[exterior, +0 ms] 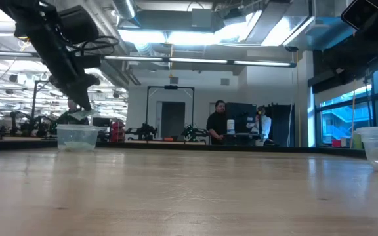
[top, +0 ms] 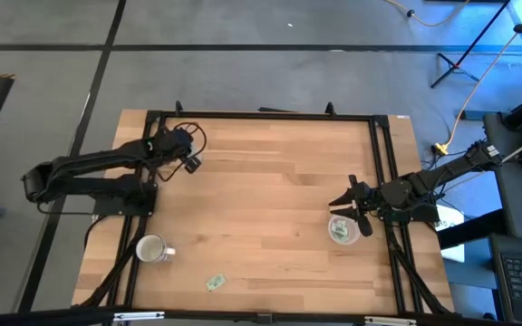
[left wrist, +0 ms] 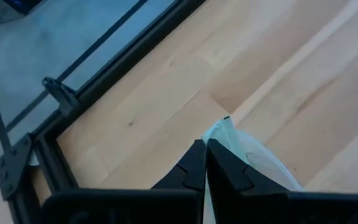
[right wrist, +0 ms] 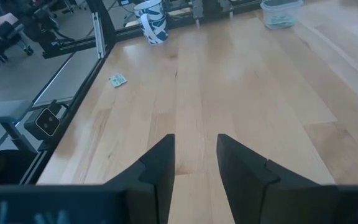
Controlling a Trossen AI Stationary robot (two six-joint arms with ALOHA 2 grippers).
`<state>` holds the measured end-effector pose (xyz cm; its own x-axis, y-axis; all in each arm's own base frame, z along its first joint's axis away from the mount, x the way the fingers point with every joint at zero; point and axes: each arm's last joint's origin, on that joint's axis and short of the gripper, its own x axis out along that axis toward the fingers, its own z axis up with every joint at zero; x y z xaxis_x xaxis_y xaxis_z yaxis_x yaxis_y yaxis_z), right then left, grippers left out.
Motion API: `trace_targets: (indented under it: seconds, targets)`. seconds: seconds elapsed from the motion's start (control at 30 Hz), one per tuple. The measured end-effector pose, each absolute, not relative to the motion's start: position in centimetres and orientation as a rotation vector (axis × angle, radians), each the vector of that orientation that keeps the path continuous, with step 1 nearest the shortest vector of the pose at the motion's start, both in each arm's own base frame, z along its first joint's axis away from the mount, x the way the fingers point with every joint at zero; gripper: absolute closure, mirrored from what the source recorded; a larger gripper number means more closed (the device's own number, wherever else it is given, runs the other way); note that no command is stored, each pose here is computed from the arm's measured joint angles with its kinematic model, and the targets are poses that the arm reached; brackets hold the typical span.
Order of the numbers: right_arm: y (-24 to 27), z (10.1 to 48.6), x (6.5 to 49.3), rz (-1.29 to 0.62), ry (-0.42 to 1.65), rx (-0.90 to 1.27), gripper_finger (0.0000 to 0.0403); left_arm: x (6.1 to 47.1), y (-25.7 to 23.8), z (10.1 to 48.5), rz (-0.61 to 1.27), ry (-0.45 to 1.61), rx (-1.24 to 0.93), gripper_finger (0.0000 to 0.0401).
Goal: Pick and place Stevia / Truvia into bins
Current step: Put the stevia packet into the square transparent container
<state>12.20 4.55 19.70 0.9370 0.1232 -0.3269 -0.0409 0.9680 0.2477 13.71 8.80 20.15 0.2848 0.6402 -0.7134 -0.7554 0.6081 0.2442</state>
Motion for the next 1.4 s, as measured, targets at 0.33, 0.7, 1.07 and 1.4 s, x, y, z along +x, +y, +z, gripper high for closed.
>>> trace_targets:
  seconds: [0.33, 0.7, 1.07, 1.4]
  targets:
    - [4.5, 19.7, 12.2, 0.084, 0.348, 0.24, 0.028, 13.9, 9.4, 19.1, 0.984, 0.912, -0.225, 0.0398]
    - [4.6, 19.7, 12.2, 0.085, 0.348, 0.241, 0.028, 14.5, 9.7, 17.7, 0.967, 1.005, -0.251, 0.039]
    - [4.6, 19.7, 12.2, 0.08, 0.349, 0.269, 0.028, 14.4, 9.7, 17.5, 0.951, 1.028, -0.253, 0.0338]
    - [4.6, 19.7, 12.2, 0.076, 0.35, 0.293, 0.028, 16.2, 9.3, 21.7, 0.769, 0.895, -0.175, 0.0309]
